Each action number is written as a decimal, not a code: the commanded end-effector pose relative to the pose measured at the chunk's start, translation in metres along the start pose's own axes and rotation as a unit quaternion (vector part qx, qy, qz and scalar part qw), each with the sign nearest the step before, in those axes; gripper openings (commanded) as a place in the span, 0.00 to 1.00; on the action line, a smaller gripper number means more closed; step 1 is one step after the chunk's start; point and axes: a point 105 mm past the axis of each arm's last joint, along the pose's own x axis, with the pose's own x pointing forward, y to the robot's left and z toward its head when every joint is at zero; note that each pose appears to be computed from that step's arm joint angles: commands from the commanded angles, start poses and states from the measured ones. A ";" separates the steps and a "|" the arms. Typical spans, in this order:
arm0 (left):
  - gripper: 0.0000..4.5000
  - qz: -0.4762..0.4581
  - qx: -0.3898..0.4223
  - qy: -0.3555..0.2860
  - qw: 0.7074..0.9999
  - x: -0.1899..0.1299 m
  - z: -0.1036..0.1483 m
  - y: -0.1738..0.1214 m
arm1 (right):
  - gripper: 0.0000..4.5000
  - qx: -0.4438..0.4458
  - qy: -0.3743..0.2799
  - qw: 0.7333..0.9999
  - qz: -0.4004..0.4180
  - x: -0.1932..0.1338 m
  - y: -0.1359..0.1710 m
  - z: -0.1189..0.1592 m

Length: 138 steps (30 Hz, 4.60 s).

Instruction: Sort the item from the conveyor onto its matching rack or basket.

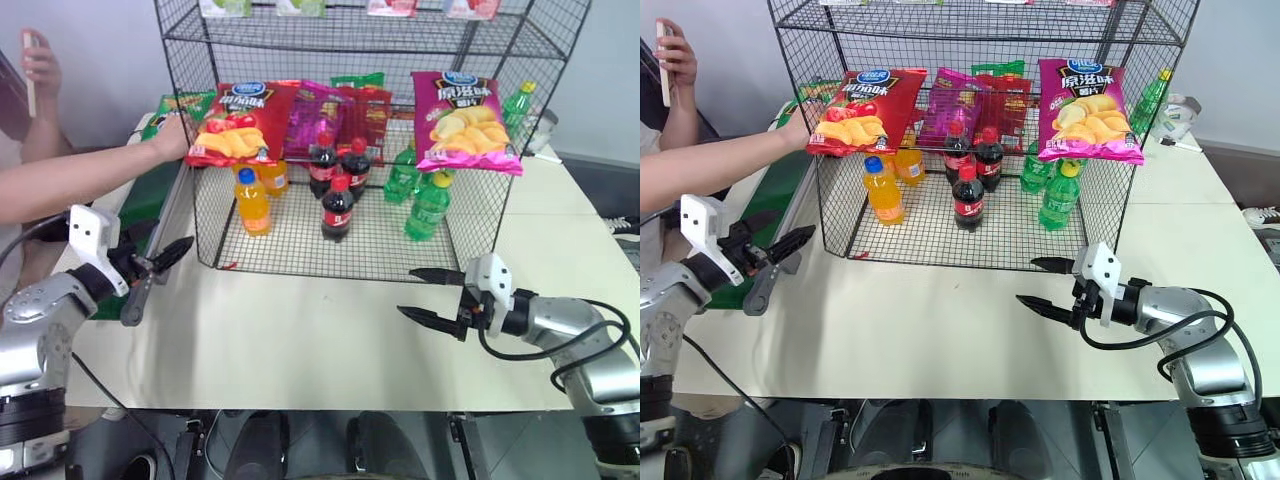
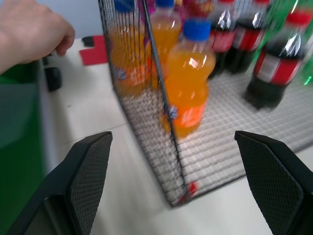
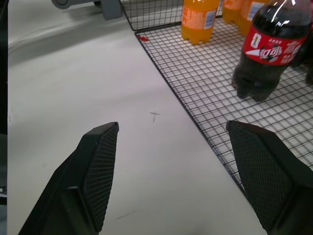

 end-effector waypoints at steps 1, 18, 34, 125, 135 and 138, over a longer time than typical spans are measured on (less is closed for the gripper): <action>0.96 0.029 0.004 -0.015 0.999 -0.008 0.012 0.006 | 0.81 -0.010 -0.013 1.000 0.006 0.002 0.001 0.007; 0.96 0.029 0.121 -0.001 0.992 -0.030 0.011 -0.001 | 0.99 0.010 -0.045 0.997 0.059 0.025 0.012 0.023; 0.96 0.160 0.504 0.124 0.840 -0.110 0.008 0.044 | 0.99 -0.042 -0.080 0.987 0.129 0.075 0.024 0.044; 0.02 -0.309 -0.234 0.055 0.920 -0.117 0.049 -0.107 | 1.00 0.089 -0.131 0.962 0.222 0.058 0.039 0.063; 0.02 -0.438 -0.348 0.029 0.828 -0.085 0.055 -0.148 | 1.00 0.200 -0.141 0.914 0.325 0.040 0.053 0.090; 0.02 -0.452 -0.350 0.031 0.820 -0.076 0.056 -0.150 | 1.00 0.212 -0.158 0.901 0.343 0.046 0.060 0.102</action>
